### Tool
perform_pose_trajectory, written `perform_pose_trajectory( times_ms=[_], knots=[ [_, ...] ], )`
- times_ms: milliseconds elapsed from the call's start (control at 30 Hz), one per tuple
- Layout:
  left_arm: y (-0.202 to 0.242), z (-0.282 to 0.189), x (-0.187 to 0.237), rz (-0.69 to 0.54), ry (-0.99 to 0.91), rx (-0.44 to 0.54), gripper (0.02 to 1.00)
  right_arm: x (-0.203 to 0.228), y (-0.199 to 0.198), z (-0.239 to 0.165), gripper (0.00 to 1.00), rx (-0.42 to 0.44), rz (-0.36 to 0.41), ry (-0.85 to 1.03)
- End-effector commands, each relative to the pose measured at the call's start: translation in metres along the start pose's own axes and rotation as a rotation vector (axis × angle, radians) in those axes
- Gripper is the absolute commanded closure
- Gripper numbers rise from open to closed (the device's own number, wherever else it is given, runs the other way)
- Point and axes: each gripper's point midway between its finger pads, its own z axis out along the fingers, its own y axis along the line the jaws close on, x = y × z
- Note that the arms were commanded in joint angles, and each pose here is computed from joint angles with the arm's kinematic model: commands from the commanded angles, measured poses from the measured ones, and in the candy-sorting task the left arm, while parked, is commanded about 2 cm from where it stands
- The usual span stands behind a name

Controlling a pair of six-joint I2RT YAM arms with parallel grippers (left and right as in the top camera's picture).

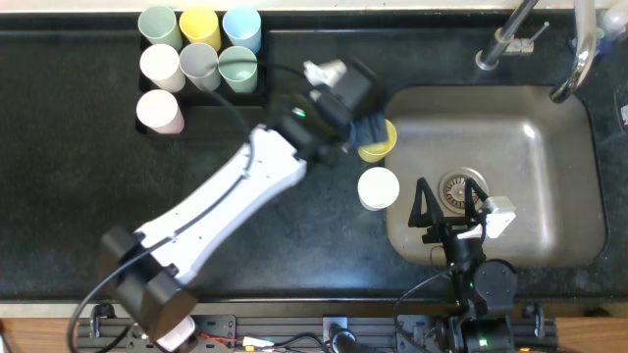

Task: Store Cups

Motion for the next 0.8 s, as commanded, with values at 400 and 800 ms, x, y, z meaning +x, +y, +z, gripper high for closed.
perform_pose_trajectory(
  times_ms=[400,800],
  knots=[
    [0.028,0.05,0.044,-0.058,0.223,-0.142,0.02,-0.003,0.0,-0.001,0.003,-0.003,-0.001,-0.014],
    [0.036,0.068,0.031,-0.099,0.218,-0.145,0.02,-0.003,0.0,-0.001,0.003,-0.003,0.0,-0.014]
  ],
)
